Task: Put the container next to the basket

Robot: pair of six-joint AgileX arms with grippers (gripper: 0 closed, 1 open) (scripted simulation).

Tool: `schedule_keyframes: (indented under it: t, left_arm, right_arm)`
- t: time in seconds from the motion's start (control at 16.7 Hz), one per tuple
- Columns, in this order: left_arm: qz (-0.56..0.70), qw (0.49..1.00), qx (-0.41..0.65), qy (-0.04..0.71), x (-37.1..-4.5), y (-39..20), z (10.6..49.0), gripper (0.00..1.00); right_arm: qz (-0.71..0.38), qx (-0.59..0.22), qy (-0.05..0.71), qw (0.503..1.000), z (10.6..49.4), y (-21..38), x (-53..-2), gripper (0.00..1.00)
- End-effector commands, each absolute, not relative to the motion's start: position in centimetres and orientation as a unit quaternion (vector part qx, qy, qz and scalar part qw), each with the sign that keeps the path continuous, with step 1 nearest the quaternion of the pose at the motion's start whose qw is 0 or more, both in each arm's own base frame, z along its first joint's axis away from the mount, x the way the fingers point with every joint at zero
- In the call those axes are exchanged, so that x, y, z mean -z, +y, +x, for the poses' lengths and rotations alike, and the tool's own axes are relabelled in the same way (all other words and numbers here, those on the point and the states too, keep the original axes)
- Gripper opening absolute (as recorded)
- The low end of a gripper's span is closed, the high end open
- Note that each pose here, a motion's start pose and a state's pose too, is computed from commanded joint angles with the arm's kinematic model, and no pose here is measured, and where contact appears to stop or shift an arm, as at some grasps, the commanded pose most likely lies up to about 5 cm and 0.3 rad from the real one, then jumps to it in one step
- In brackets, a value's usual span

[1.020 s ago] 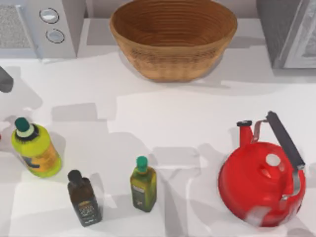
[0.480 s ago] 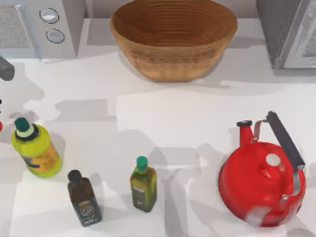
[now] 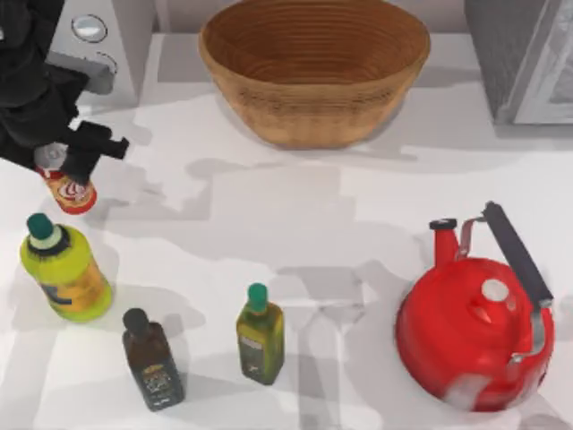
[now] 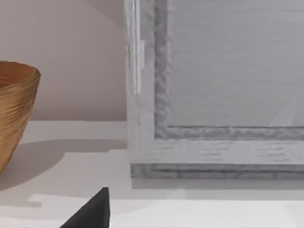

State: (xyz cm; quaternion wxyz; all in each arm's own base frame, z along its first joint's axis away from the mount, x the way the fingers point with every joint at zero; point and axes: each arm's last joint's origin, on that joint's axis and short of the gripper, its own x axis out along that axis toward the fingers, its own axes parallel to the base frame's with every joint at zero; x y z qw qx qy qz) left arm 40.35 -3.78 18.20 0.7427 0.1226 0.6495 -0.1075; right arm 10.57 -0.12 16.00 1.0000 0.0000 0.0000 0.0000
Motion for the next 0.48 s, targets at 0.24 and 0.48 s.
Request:
schedule_keyframes:
  t: [0.24, 0.48]
  left_arm:
    - [0.046, 0.741, 0.056, 0.667, -18.3, -11.7, 38.9, 0.0]
    - [0.009, 0.723, 0.022, 0.691, -18.1, -18.5, 35.6, 0.0]
  right_arm:
    - [0.0, 0.0, 0.0, 1.0, 10.6, -0.1, -16.0, 1.0]
    - [0.0, 0.0, 0.0, 1.0, 10.6, -0.1, -16.0, 1.0]
